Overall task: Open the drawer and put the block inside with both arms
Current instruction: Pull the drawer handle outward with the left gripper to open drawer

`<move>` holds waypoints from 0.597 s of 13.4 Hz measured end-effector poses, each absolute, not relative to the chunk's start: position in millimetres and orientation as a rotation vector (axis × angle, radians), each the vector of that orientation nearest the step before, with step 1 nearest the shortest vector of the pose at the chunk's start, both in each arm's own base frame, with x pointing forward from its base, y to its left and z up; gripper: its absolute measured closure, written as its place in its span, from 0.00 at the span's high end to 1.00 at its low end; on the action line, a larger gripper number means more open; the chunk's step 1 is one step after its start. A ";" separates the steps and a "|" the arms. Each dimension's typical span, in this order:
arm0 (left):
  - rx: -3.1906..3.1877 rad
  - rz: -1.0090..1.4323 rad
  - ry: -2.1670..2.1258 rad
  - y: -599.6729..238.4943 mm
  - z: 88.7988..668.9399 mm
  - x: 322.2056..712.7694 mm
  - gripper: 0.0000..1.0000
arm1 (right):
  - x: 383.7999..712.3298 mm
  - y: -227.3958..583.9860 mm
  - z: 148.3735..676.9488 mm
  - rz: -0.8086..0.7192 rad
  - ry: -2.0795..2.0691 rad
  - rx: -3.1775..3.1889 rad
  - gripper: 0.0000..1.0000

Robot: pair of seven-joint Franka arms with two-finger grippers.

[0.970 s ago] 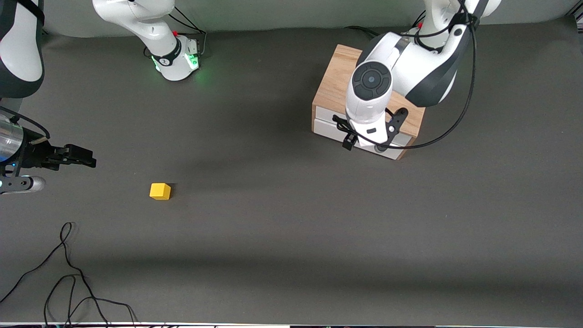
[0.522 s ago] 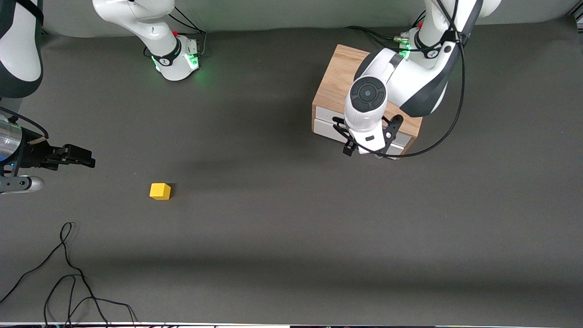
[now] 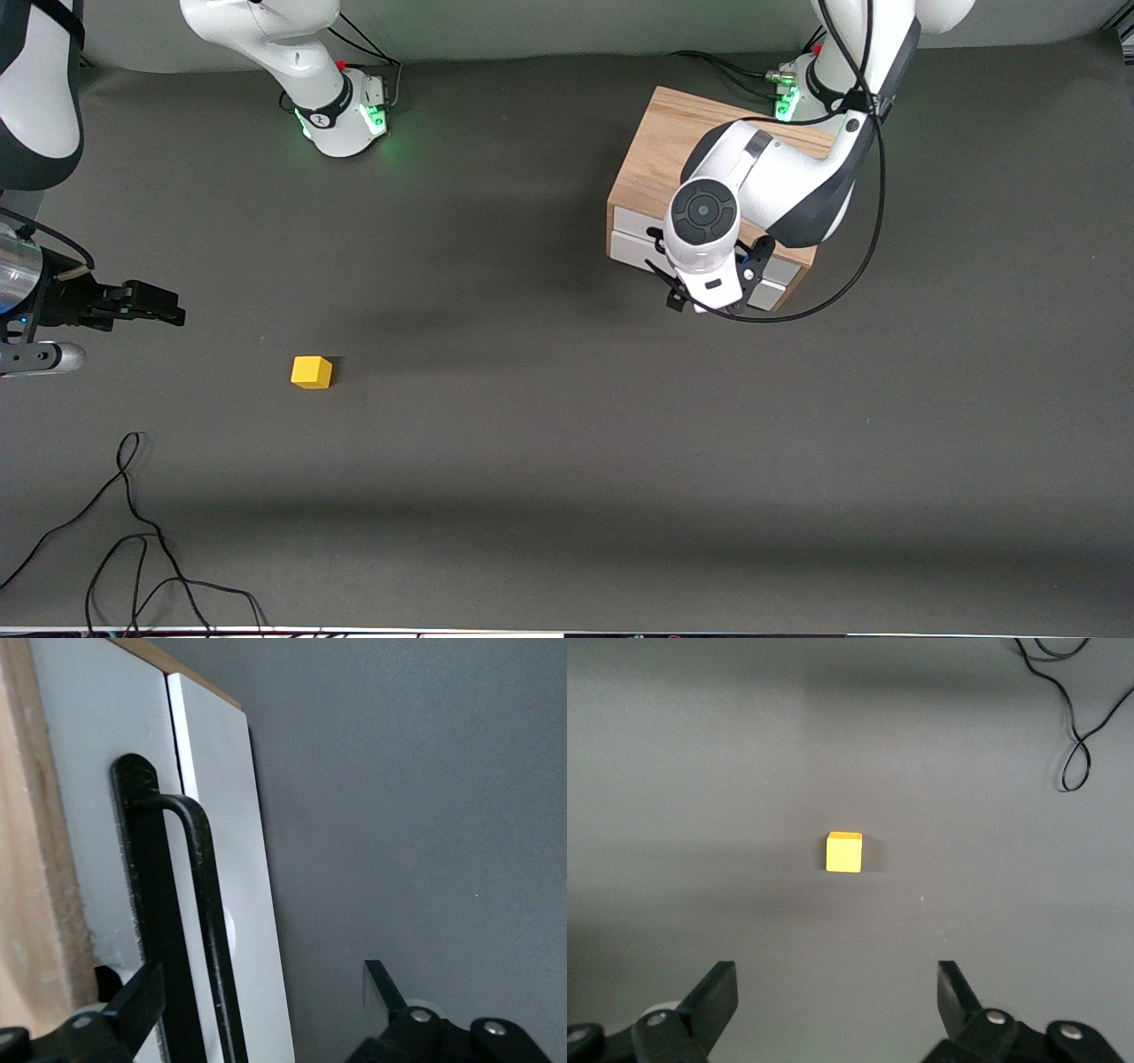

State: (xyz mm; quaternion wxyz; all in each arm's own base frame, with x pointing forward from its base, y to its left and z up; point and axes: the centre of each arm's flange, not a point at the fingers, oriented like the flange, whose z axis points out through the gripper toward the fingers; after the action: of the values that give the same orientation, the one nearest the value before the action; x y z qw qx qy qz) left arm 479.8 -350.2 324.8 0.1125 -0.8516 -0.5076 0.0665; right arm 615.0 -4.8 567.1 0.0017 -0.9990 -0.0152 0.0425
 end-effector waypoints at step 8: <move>-2.480 0.208 -1.484 -351.0 302.7 481.1 1.00 | 615.1 -4.3 567.1 0.133 -0.049 -3.135 1.00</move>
State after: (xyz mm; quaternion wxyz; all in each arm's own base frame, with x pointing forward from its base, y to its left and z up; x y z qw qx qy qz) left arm 481.1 -351.0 302.7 0.1218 -0.8495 -0.5083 0.0713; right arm 615.1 -4.3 567.1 0.0017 -0.9990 -0.0155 0.0424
